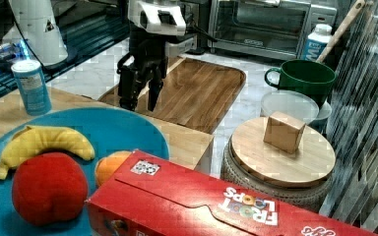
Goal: Open the drawer.
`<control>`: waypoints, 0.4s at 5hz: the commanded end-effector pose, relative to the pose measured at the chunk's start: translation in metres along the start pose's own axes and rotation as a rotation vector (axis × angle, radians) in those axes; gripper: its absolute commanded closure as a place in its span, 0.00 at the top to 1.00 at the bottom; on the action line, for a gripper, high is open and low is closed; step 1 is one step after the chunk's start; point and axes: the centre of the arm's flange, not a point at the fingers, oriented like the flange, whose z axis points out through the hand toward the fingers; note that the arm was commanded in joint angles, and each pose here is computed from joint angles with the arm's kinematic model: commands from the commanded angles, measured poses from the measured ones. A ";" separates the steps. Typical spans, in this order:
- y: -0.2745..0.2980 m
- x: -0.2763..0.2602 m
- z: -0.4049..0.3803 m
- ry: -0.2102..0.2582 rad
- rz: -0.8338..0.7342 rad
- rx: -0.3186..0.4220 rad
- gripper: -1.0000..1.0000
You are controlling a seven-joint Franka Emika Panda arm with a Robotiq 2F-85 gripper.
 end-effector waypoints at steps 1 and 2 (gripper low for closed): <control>-0.059 0.058 -0.027 0.082 -0.190 0.016 1.00; -0.079 0.053 -0.029 0.058 -0.164 0.034 1.00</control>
